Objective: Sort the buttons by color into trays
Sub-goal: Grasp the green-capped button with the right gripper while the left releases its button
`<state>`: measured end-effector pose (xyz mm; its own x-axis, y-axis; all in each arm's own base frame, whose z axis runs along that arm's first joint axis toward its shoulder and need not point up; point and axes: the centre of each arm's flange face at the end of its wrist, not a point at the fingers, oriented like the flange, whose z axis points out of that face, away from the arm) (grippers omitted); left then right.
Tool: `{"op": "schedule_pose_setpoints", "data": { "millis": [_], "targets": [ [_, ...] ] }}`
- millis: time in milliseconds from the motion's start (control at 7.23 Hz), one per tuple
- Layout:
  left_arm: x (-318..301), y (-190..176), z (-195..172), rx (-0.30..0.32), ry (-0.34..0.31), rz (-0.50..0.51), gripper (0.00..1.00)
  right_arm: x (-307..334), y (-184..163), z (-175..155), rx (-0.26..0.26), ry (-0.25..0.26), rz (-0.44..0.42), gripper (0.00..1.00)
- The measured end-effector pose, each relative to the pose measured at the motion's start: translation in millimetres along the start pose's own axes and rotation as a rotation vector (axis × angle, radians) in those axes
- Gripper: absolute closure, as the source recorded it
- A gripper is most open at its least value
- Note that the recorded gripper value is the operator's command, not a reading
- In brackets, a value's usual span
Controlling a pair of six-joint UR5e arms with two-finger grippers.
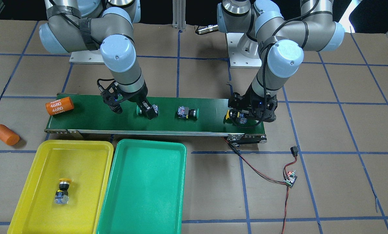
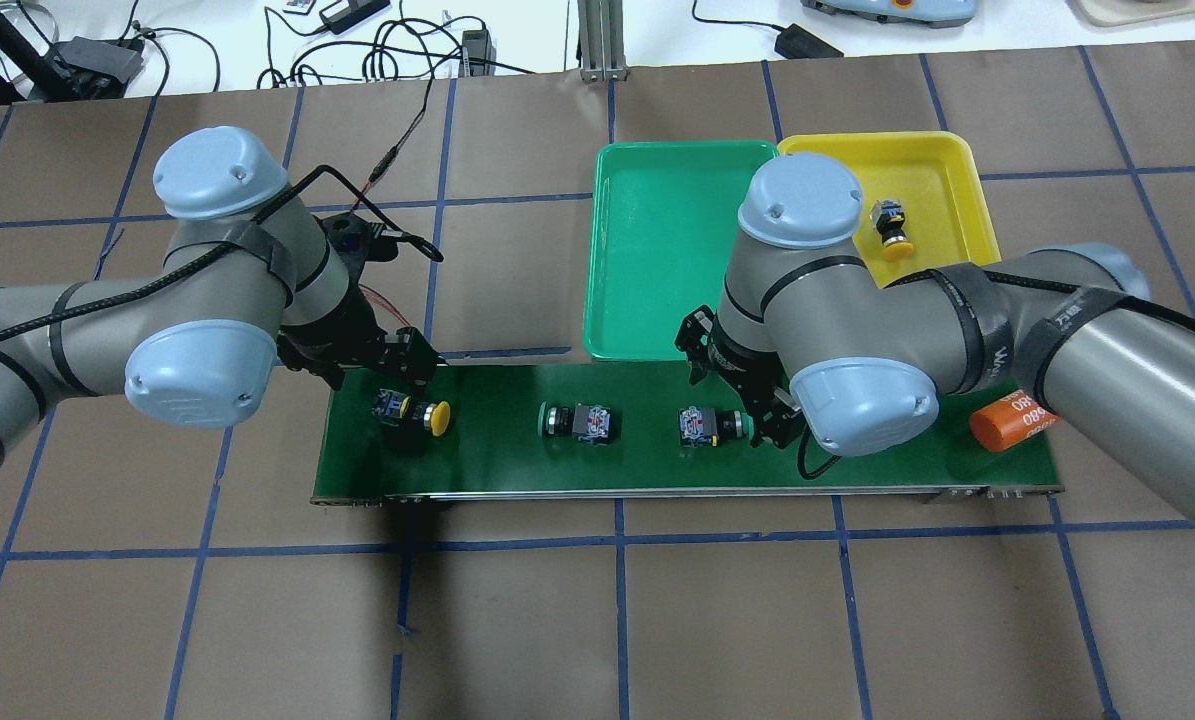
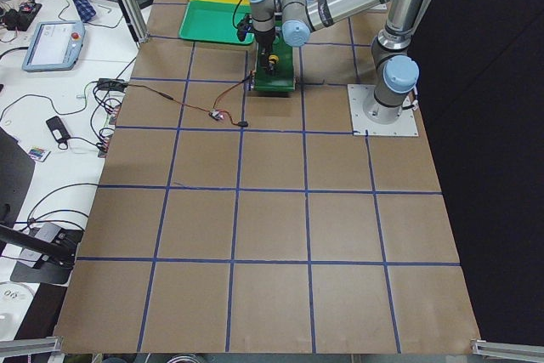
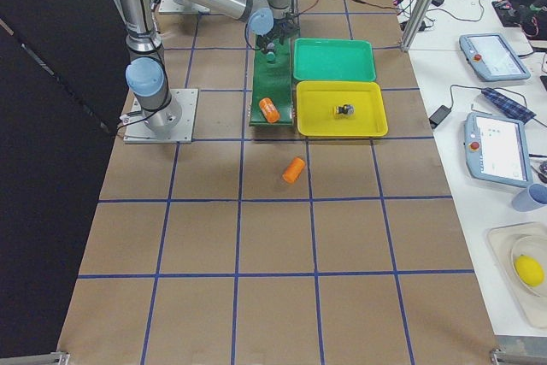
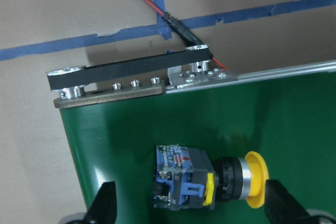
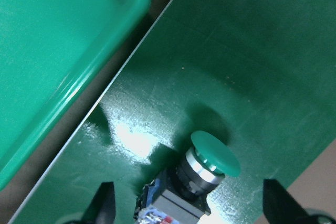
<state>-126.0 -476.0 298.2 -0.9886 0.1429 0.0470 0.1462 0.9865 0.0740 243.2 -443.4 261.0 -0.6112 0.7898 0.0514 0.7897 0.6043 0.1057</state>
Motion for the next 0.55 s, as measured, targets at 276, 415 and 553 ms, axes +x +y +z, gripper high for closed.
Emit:
{"op": "schedule_pose_setpoints", "data": {
  "millis": [276,415,553],
  "targets": [
    [2.7,-0.6,-70.7,0.008,-0.006,0.002,0.0,-0.4,-1.5,12.5,-0.009,0.026,0.004,0.62],
    [5.7,7.1,-117.9,0.016,-0.009,0.005,0.0,-0.3,-1.7,15.7,-0.013,0.034,0.003,1.0],
    [9.1,21.5,-163.6,0.047,-0.015,0.008,0.0,-0.3,-1.9,17.0,-0.016,0.04,0.001,1.0]
  ]
}}
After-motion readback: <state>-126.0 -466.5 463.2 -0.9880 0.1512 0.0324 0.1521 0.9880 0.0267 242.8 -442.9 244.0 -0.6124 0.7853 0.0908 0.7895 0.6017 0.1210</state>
